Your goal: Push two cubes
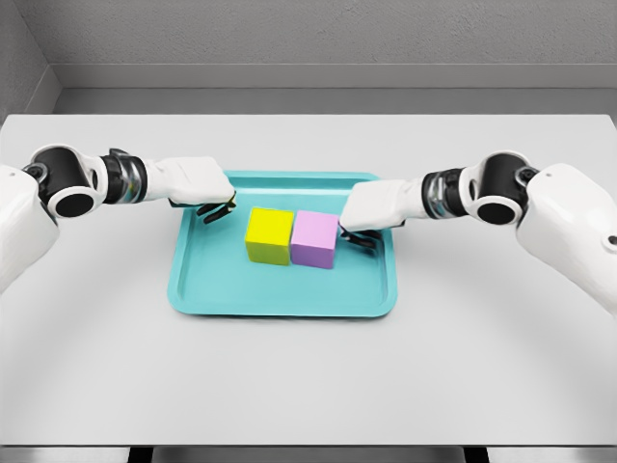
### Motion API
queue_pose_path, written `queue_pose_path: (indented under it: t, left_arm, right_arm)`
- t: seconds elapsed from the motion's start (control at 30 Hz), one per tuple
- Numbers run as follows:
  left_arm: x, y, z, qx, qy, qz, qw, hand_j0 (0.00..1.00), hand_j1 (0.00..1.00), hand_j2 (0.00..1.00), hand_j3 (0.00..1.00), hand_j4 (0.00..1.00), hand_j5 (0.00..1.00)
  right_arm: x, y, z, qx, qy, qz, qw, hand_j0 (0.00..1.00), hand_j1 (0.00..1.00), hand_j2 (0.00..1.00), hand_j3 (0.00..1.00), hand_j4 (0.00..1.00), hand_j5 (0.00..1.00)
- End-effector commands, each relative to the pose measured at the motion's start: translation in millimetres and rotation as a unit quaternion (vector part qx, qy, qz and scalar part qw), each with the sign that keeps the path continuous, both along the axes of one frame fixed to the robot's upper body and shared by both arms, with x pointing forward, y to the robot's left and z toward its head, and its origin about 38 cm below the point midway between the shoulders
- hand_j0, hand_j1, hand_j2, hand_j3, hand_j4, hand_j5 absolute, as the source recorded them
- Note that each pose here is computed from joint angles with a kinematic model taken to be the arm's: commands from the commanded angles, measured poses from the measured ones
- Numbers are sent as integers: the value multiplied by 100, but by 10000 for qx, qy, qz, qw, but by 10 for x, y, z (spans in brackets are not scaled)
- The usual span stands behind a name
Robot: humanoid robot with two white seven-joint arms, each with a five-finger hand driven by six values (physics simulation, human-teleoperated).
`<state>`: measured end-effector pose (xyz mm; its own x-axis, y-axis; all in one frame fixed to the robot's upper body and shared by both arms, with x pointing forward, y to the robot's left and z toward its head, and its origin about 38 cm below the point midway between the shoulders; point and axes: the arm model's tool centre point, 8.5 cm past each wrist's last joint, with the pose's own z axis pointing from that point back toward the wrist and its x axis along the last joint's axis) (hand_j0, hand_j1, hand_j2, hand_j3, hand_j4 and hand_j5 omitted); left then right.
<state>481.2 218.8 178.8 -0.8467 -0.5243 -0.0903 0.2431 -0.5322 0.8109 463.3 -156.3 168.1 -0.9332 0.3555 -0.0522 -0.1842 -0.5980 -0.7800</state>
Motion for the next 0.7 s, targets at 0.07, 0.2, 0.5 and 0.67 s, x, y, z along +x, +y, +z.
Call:
queue_pose_path:
  t: [0.07, 0.2, 0.5, 0.67]
  left_arm:
    - [-2, -6, -8, -10, 16, 2, 10000, 2, 2, 2, 2, 2, 2]
    - [-8, -27, -22, 1, 27, -21, 10000, 2, 2, 2, 2, 2, 2]
    - [11, 3003, 306, -3734, 493, 4135, 8289, 100, 100, 100, 100, 100, 100]
    - [56, 2837, 150, -3766, 665, 4060, 8300, 100, 100, 100, 100, 100, 100]
  right_arm:
    - [-1, 17, -6, 29, 20, -5, 10000, 2, 2, 2, 2, 2, 2]
    - [17, -52, -53, -21, 72, -98, 9999, 3, 3, 3, 3, 3, 3]
    - [281, -1547, 835, 819, -502, -1804, 9789, 37, 37, 37, 37, 37, 37]
    - [244, -1673, 799, 972, -481, -1981, 9742, 100, 100, 100, 100, 100, 100]
